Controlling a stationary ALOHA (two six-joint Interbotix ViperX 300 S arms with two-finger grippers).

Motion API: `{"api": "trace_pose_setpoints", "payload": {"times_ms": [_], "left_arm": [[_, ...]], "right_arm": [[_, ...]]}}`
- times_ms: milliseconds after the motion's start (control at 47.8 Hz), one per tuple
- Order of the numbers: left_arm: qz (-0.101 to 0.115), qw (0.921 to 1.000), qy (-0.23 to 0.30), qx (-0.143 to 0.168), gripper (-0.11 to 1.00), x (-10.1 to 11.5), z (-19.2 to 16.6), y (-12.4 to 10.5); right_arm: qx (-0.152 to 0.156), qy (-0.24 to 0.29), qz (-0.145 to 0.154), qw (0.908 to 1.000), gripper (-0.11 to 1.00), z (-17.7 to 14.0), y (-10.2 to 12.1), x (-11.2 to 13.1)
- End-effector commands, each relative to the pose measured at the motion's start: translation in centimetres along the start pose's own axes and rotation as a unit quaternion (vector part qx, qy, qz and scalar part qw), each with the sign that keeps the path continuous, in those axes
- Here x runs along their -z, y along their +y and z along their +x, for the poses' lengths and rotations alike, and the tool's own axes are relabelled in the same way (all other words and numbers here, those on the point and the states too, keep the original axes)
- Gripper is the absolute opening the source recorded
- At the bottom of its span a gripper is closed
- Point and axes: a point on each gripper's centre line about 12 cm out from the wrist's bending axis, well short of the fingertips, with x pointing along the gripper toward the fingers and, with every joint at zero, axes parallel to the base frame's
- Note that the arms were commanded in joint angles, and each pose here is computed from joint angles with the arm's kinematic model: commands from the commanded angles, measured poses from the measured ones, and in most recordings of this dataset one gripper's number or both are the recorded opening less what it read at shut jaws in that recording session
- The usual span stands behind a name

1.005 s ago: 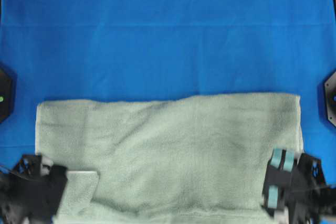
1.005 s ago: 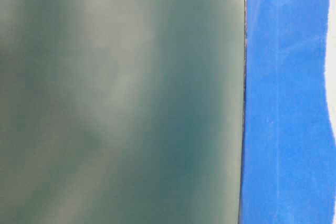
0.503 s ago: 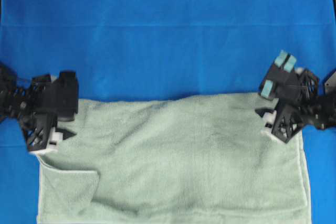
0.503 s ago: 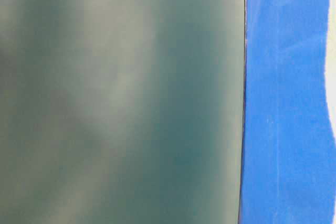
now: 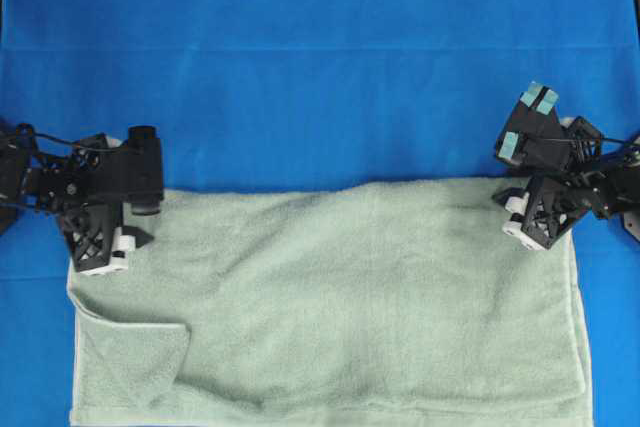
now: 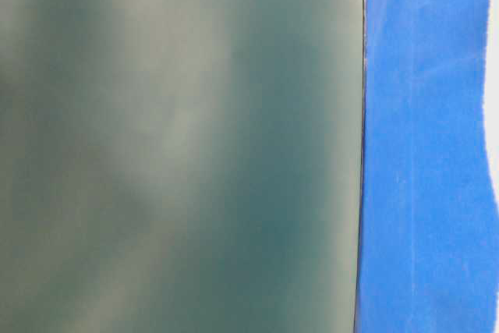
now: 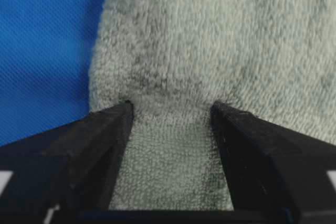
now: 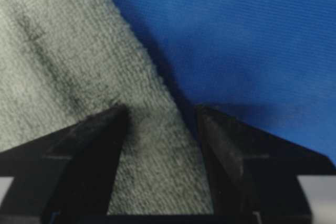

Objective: Fold a bath towel.
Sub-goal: 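Release corners and regrasp the folded edge corners with both grippers, then lift the folded towel and swing it diagonally, right gripper toward far right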

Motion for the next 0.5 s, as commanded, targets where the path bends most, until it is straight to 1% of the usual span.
{"api": "trace_pose_setpoints", "payload": {"times_ms": [0, 63, 147, 230, 293, 377, 482], "left_arm": [[-0.007, 0.9999, 0.013, -0.004, 0.58, 0.3, 0.5, 0.1], [-0.006, 0.9998, 0.018, -0.003, 0.53, 0.4, 0.5, -0.1], [0.001, 0.9997, 0.024, 0.000, 0.37, 0.6, 0.5, -0.4], [0.004, 0.9996, 0.029, 0.002, 0.19, 0.8, 0.4, -0.8], [0.004, 0.9996, 0.029, 0.004, 0.12, 0.6, 0.2, -1.0], [0.002, 0.9997, 0.020, 0.011, 0.12, -0.4, -0.5, -1.6], [0.011, 0.9997, 0.011, 0.021, 0.12, -2.2, -2.5, -2.7]], "right_arm": [[-0.023, -0.004, -0.001, 0.9997, 0.57, 0.0, 0.8, 0.0], [-0.043, -0.009, -0.007, 0.9990, 0.51, -0.1, 1.5, 0.0], [-0.061, -0.011, -0.014, 0.9980, 0.31, -0.2, 2.2, 0.3], [-0.068, -0.006, -0.012, 0.9976, 0.09, -0.4, 2.7, 0.6], [-0.068, -0.004, -0.007, 0.9977, 0.08, -0.5, 2.7, 0.7], [-0.066, -0.005, 0.000, 0.9978, 0.08, -0.9, 2.9, 0.5], [-0.060, -0.023, 0.002, 0.9979, 0.08, -2.6, 3.5, -0.7]]}}
